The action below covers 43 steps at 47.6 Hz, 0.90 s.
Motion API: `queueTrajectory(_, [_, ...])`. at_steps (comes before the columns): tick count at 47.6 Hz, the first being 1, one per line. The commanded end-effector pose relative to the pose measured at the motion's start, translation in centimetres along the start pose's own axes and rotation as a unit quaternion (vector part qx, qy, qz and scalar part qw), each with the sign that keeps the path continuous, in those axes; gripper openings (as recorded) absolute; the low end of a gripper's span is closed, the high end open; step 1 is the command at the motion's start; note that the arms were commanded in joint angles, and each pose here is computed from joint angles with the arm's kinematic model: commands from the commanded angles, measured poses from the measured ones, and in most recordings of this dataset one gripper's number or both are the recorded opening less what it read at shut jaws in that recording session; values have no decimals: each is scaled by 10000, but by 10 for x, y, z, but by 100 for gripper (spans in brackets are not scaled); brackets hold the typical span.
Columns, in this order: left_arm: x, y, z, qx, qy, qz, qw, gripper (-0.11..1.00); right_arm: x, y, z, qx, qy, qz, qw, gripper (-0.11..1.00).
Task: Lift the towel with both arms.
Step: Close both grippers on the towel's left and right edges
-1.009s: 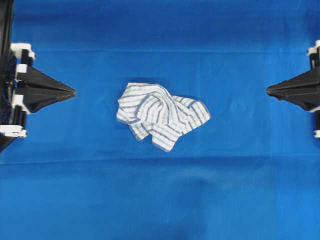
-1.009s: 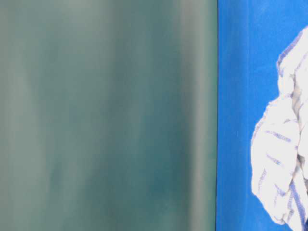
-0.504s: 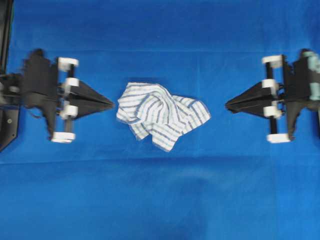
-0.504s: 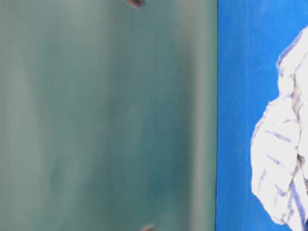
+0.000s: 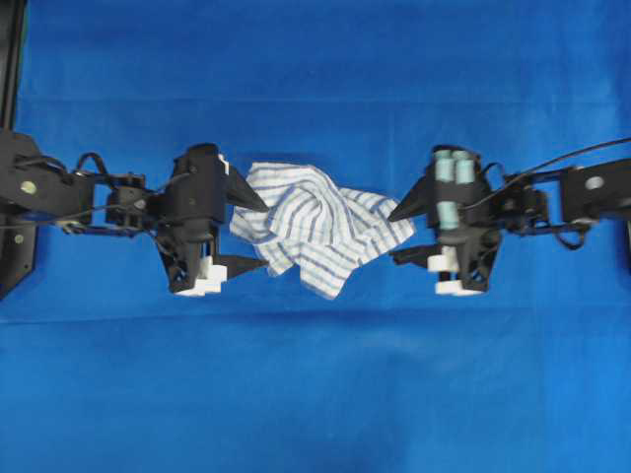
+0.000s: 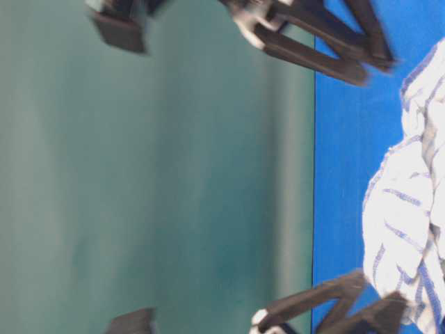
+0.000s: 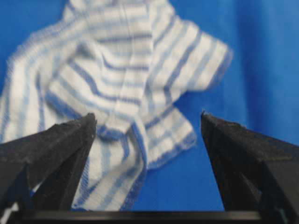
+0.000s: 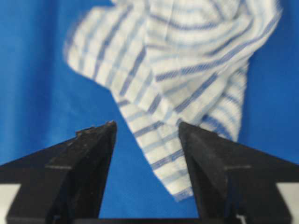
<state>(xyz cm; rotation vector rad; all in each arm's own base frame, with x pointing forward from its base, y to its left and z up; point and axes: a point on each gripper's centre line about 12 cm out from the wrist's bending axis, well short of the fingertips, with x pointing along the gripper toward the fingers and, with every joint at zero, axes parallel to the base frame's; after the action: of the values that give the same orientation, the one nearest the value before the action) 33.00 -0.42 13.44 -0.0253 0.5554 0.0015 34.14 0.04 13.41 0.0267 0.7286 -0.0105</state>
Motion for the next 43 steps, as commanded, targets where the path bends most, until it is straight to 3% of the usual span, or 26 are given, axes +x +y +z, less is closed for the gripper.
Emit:
queueTrajectory(1, [9,-1,2,9,-23,-10,10000,88,12,0,8,15,-38,-1,10000,61])
queueTrajectory(15, [35,0,-25,1,253,14,9997,88,38,-3,-4,33,229,-39,9997,61])
queueTrajectory(33, [50,0,-38,-2,414,28,9991,84,52,-7,-10,78,366,-83,9993,58])
queueTrajectory(38, [49,0,-40,-10,529,29,9986,68,52,-9,-10,94,373,-99,9992,48])
queueTrajectory(43, [49,0,-43,-11,712,30,9975,39,51,-9,-11,94,411,-99,9991,21])
